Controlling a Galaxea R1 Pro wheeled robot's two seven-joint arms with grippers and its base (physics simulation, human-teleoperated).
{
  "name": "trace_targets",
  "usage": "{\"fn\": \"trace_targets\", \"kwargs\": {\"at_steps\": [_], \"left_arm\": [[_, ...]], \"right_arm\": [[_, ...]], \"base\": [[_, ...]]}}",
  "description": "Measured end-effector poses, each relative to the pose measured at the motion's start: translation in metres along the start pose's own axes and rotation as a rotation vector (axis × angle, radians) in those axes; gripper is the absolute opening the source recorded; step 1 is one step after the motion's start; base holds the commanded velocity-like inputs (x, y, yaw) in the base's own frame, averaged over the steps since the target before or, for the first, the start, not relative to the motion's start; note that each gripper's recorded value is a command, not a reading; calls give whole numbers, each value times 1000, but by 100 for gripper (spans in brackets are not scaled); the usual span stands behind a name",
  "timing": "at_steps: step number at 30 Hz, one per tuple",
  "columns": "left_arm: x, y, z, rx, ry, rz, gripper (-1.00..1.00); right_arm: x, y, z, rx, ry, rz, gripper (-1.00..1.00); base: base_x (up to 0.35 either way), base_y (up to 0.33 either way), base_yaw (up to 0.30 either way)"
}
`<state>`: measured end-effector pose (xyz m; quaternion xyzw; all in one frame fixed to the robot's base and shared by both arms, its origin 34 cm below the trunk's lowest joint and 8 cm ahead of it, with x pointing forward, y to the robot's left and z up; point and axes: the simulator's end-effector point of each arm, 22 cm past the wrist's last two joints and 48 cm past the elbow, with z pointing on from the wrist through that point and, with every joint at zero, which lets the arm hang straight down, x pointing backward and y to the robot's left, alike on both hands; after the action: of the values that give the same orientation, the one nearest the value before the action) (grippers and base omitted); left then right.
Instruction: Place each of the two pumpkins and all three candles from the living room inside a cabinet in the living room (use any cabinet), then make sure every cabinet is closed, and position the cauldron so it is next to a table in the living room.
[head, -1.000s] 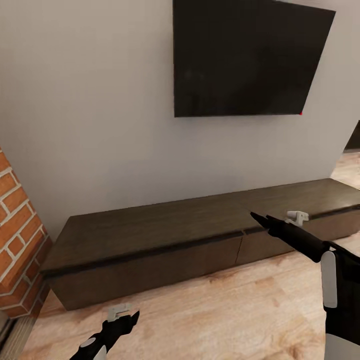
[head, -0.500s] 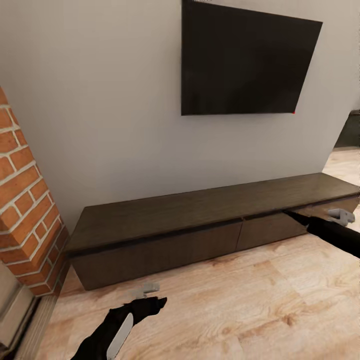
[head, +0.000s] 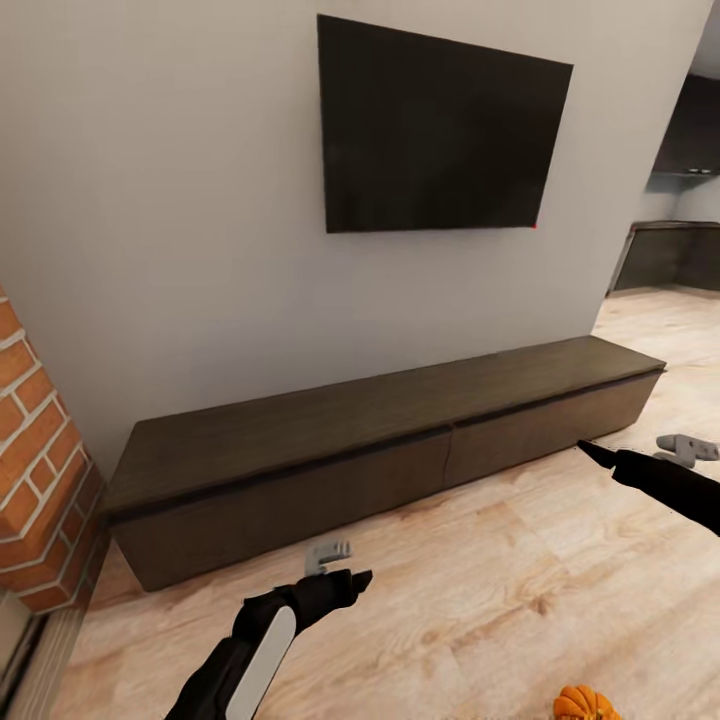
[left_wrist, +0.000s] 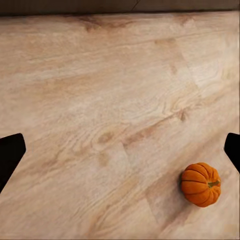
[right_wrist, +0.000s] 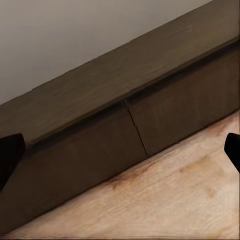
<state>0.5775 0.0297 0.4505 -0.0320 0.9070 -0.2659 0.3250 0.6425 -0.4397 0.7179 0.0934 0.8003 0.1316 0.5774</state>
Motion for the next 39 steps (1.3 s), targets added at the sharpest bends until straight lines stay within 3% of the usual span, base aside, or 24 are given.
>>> {"fn": "trace_targets", "kwargs": {"at_steps": [3,9,12,14,18,21,27,29,30,39], "left_arm": [[1,-1,-2,4,-3,-13,100],[-8,26,-7,-48,-28,-74,100],[-8,30,-7,-54,-43,-83,100],[-5,36,-6,-65,-57,-92,100],[-4,43,-5,-82,-97,-98,100],[-4,45,-6,-89,-108,-97,100],[-5,46,-6,-92,-114,-95,100],[-5,46,-6,-93,-114,-94,100],[-4,46,-6,-91,-114,-94,100],[-4,45,-6,-85,-111,-104,100]], "right_arm": [[5,18,7,-31,-6,-29,100],[12,53,20,-90,-32,-53,100],[10,55,19,-90,-37,-55,100],[8,52,19,-75,-44,-59,100],[7,29,24,66,-48,-80,100],[24,25,38,131,-2,-106,100],[45,37,52,135,53,-141,100],[56,65,56,94,74,-205,100],[60,68,56,94,80,-218,100],[53,75,51,117,59,-254,100]], "base": [[-2,0,-267],[0,0,-252],[0,0,-245],[0,-7,-240],[0,-171,-112],[0,-268,-32],[0,-311,-20],[0,-222,-233],[0,-139,-256],[0,-35,-285]]}}
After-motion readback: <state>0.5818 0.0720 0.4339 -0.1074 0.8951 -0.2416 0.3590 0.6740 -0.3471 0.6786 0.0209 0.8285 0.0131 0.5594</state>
